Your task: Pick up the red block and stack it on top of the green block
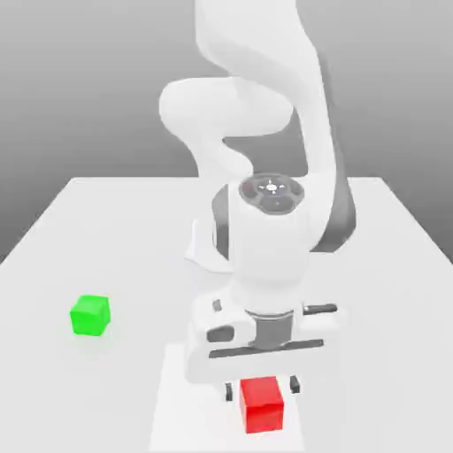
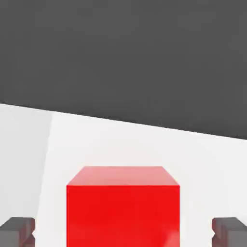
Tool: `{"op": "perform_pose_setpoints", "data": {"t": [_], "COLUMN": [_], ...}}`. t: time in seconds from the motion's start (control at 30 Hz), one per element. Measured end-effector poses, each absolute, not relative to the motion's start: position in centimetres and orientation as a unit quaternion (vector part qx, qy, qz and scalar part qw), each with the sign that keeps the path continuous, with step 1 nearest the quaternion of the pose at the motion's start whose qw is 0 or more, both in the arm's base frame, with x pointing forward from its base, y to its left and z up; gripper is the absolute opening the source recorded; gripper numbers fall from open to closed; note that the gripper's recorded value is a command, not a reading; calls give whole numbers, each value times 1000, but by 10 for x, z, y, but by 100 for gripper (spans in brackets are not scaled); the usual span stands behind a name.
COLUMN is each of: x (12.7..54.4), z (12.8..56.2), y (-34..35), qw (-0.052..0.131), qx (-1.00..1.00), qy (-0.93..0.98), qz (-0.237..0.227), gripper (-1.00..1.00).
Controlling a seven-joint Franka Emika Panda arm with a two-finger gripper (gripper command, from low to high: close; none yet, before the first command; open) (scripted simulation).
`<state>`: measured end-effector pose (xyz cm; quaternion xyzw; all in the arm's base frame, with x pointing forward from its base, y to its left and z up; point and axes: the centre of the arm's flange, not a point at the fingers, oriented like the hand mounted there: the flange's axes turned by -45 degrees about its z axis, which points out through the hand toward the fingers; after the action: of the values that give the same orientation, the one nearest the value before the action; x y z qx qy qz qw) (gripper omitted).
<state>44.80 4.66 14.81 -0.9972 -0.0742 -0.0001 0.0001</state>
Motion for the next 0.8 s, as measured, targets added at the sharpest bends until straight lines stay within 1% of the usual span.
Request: {"op": "perform_pose_setpoints", "data": {"t": [0.2,0.37,0.47,0.57,0.8], "x": [448,448,440,425,370], "z": [148,200,214,222,234], "y": [47,46,9,-45,-142], "qw": [0,0,-1,-3,-4], "qx": [-997,-997,-1000,-990,-913], "qy": [-74,-73,15,140,408], "qz": [0,0,0,0,-1], "gripper": [-100,-100,-100,-100,-100]}}
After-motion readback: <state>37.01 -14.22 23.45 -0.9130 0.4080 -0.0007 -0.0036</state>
